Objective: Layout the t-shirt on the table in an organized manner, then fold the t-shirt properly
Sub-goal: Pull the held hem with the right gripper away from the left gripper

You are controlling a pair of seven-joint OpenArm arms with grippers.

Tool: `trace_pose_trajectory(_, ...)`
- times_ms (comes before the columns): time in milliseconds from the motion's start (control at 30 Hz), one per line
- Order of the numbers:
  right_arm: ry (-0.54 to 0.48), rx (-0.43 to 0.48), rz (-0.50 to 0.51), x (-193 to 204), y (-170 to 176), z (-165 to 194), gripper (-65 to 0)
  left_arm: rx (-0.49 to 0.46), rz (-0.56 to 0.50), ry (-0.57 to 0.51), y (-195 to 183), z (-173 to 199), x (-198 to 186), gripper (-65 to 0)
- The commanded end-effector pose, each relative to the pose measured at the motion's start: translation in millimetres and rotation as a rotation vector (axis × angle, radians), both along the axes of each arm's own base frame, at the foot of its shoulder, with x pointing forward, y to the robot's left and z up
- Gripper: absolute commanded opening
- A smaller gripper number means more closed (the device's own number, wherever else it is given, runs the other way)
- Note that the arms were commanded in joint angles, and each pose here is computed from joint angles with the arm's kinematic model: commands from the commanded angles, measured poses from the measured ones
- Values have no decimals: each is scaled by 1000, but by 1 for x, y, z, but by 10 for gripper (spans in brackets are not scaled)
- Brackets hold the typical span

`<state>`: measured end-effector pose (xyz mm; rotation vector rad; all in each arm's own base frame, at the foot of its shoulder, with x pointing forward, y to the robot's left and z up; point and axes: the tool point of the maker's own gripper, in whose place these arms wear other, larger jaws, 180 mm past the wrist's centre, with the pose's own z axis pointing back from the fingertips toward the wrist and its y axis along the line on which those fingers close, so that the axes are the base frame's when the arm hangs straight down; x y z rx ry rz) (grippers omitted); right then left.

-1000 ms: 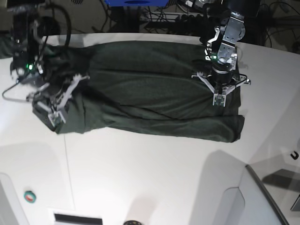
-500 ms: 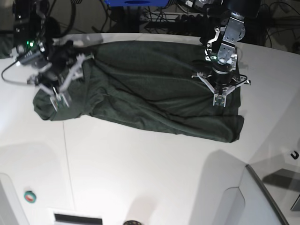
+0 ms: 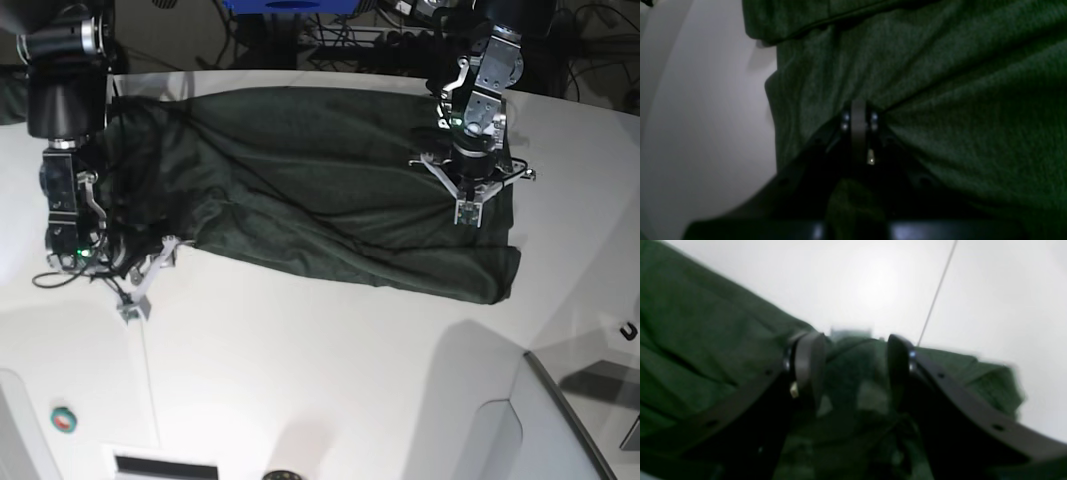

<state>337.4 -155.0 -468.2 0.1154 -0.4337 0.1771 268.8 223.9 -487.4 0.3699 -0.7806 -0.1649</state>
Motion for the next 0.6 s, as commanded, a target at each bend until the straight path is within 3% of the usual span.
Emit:
trace_pose_trajectory(0,-24,2,-7,8,-4,4,-374,-1,7,11,2,0,-1,-650)
trace_pose_trajectory(67,-14,9,-13,4,-4,-5,-449,-1,7,11,2,0,-1,-650)
trace_pose_trajectory(167,-16,10,-15,-2,-4,-9,-636,-1,7,11,2,0,-1,-650)
trace_pose_trajectory(300,-82,6,-2,1,-2,8,-623,-1,7,12,2,-1,-2,-650)
trace_pose_trajectory(567,-309,-11,38,21,8,79,-623,-1,7,14,2,-1,-2,-650)
